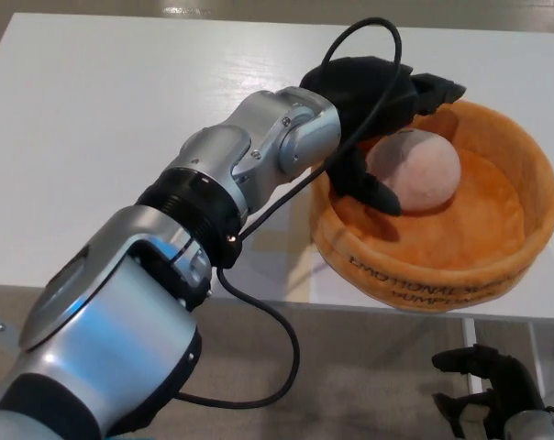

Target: Use the left hand to pick up the pink round toy on the left and place it inside the orange plate on the desk.

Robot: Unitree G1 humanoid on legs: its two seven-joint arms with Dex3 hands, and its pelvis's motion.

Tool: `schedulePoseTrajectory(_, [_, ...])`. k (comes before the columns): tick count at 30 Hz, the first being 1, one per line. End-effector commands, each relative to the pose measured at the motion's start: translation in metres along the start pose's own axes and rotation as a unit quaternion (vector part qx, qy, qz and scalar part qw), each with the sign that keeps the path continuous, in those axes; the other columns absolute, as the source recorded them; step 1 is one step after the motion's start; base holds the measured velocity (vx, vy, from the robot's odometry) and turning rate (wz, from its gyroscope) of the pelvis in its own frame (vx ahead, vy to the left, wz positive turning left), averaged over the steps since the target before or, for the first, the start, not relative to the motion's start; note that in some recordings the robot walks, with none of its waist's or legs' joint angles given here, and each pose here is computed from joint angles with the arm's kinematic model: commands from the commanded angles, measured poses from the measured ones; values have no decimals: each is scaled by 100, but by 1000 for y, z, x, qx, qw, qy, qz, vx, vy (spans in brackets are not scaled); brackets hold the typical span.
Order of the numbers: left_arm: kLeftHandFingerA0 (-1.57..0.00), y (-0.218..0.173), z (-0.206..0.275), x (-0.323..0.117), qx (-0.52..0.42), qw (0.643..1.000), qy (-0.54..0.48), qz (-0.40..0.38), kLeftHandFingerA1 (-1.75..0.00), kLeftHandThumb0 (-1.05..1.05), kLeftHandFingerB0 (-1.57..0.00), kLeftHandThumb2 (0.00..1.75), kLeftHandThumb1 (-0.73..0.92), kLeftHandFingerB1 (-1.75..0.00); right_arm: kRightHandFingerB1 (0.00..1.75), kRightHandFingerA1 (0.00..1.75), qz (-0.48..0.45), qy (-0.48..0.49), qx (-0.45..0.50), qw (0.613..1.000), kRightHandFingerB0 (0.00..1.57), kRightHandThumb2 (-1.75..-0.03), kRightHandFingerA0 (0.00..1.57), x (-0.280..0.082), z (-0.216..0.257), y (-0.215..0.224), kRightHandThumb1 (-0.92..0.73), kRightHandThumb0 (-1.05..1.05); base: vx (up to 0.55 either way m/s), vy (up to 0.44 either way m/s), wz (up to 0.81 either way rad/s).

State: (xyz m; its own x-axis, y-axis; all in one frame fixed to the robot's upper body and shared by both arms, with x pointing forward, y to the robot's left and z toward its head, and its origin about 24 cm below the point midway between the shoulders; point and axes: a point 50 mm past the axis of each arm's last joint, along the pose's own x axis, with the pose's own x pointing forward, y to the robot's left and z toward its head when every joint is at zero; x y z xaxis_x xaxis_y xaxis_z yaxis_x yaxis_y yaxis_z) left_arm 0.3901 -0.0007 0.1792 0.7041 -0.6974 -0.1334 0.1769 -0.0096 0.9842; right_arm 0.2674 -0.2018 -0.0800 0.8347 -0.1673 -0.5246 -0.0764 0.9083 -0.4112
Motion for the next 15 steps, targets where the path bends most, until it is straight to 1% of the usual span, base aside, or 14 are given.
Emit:
schedulePoseTrajectory(1, [0,4,0,0,-9,1000,5,-18,0,-105,0,70,56,-11,75,85,-2,7,-6,1000,55,-59,58,-1,-2,2,-57,-14,0,0,0])
schedulePoseTrajectory(4, [0,13,-2,-2,-11,1000,3,3,0,-105,0,71,56,-12,74,86,-1,6,-3,1000,54,-59,59,0,-1,3,-57,-13,0,0,0])
schedulePoseTrajectory(5, [0,16,-2,-3,-11,1000,1,10,0,-90,0,94,47,-3,75,86,-1,7,-2,1000,54,-60,60,-1,-2,4,-56,-12,0,0,0])
schedulePoseTrajectory(6, [0,17,-2,-4,-11,1000,-1,13,0,-90,0,94,47,-3,75,86,-1,7,-2,1000,54,-60,60,-1,-2,4,-56,-12,0,0,0])
schedulePoseTrajectory(7, [0,26,-2,-7,-20,999,-11,30,0,-102,0,68,56,-14,74,86,-1,9,-1,1000,55,-57,60,-1,-3,4,-58,-16,0,0,0])
schedulePoseTrajectory(8, [0,32,-3,-9,-26,999,-18,42,0,-102,0,68,56,-14,74,86,0,11,-1,1000,55,-57,60,-1,-3,4,-58,-16,0,0,0])
schedulePoseTrajectory(9, [0,48,-1,-17,-22,995,-45,88,0,-82,0,87,45,-7,74,85,0,13,-4,1000,56,-57,58,-1,-4,4,-59,-17,0,0,0])
schedulePoseTrajectory(10, [0,48,-1,-17,-22,995,-45,88,0,-82,0,87,45,-7,74,85,0,13,-4,1000,56,-57,58,-1,-4,4,-59,-17,0,0,0])
schedulePoseTrajectory(11, [0,60,5,-26,0,988,-71,139,0,-70,0,79,42,-11,74,88,0,14,-4,1000,55,-57,61,-2,-5,4,-58,-15,0,0,0])
schedulePoseTrajectory(12, [0,62,6,-29,4,986,-76,149,0,-70,0,79,42,-11,74,88,0,14,-3,1000,55,-57,61,-2,-5,4,-58,-15,0,0,0])
schedulePoseTrajectory(13, [0,68,11,-35,5,978,-99,182,0,-47,-5,68,35,-25,73,90,1,14,0,1000,53,-58,64,-1,-5,4,-59,-14,0,0,0])
schedulePoseTrajectory(14, [0,72,14,-39,4,973,-113,203,0,-47,-5,68,35,-25,73,90,1,15,3,1000,53,-58,64,-1,-5,4,-59,-14,0,0,0])
schedulePoseTrajectory(15, [0,76,18,-46,4,965,-131,226,0,-37,-5,62,33,-27,74,89,1,15,3,1000,54,-58,64,-1,-4,3,-59,-15,0,0,0])
